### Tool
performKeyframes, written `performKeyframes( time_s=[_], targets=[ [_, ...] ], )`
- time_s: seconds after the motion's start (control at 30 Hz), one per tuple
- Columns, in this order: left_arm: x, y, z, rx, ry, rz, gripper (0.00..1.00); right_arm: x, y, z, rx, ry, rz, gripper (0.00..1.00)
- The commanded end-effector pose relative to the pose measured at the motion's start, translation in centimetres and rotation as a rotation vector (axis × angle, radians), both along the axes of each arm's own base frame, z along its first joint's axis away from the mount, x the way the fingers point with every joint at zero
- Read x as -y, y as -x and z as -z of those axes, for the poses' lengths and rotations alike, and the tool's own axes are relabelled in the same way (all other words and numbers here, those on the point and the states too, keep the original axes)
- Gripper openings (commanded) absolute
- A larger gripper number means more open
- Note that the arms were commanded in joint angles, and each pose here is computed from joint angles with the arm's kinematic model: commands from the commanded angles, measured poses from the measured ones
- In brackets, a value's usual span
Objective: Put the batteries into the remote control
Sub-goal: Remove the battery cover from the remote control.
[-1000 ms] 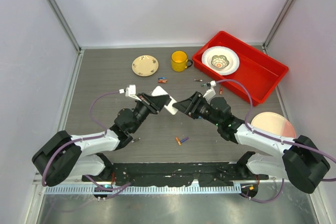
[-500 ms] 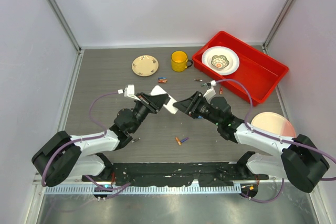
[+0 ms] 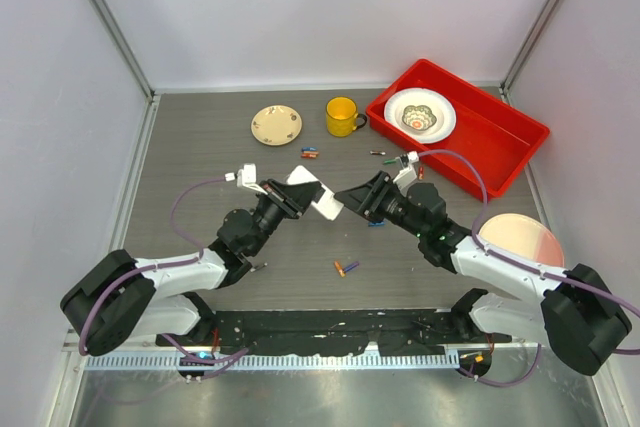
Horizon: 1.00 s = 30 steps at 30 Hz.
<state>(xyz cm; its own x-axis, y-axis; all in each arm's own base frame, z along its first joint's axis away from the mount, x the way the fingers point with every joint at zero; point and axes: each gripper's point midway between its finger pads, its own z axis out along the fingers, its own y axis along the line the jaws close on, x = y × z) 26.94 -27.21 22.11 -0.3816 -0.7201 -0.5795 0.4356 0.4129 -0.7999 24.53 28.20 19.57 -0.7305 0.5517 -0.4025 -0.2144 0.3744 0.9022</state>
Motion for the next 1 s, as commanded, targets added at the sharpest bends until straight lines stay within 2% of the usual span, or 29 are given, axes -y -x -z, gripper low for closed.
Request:
performKeyframes(
  time_s=[0.0, 0.4, 0.53, 0.97],
  targets=[
    [-0.2, 0.0, -2.7, 0.064, 0.078, -0.013, 0.00, -0.1, 0.5, -0.9, 0.024, -0.025, -0.026, 0.47],
    [-0.1, 0.0, -2.8, 0.066, 0.083, -0.010, 0.00, -0.8, 0.9, 0.0, -0.005, -0.010, -0.076, 0.48],
    [-0.1, 0.0, -2.9, 0.069, 0.084, -0.009, 0.00, -1.0, 0.9, 0.5, -0.017, -0.003, -0.084, 0.45],
    [-0.3, -0.1, -2.8, 0.069, 0.081, -0.020, 0.00, -1.1, 1.3, -0.2, -0.001, -0.029, -0.102, 0.16]
  ],
)
